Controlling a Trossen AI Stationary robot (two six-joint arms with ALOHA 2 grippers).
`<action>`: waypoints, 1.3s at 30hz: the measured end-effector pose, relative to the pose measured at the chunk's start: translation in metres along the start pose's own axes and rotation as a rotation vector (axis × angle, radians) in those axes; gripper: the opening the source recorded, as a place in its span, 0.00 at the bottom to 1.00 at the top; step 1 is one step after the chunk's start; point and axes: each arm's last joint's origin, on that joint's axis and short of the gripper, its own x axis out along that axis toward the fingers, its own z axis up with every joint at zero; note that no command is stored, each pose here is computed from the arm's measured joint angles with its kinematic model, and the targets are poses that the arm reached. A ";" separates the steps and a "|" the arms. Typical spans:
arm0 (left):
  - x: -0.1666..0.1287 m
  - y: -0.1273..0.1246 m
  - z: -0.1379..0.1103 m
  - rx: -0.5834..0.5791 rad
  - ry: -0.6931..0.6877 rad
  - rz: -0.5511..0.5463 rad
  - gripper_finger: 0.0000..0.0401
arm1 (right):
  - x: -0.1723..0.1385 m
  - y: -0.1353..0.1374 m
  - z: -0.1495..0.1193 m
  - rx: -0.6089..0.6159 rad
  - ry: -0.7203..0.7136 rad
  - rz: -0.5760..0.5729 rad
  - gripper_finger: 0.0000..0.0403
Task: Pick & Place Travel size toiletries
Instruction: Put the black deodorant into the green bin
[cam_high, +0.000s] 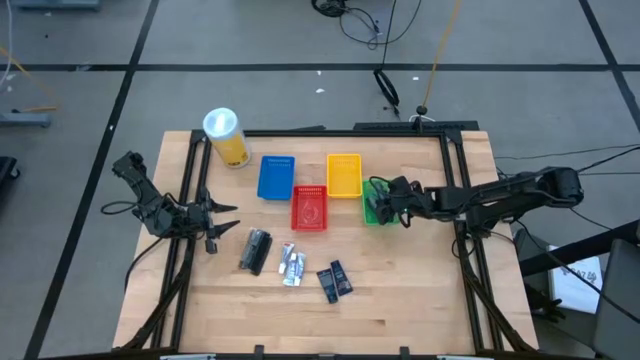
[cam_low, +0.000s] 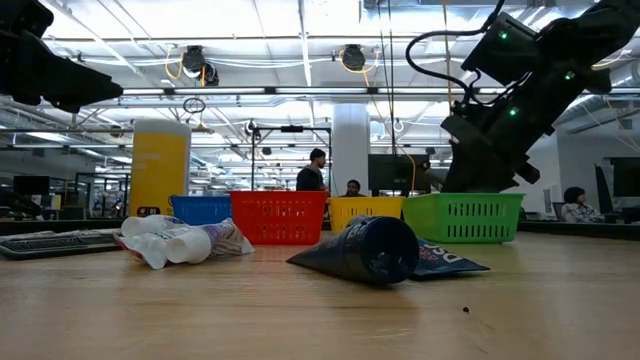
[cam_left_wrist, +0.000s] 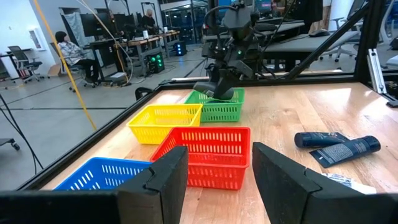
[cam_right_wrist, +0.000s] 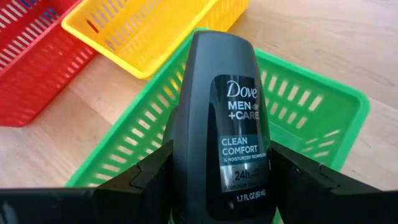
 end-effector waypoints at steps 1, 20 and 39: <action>0.000 0.000 0.000 -0.001 0.000 0.000 0.45 | 0.000 0.000 0.000 -0.001 0.004 -0.004 0.52; 0.000 0.000 0.000 0.000 0.000 0.000 0.45 | 0.000 -0.002 -0.003 -0.022 0.042 -0.002 0.56; 0.000 0.000 0.000 -0.001 0.000 0.000 0.45 | -0.008 0.002 0.005 -0.018 -0.025 0.065 0.56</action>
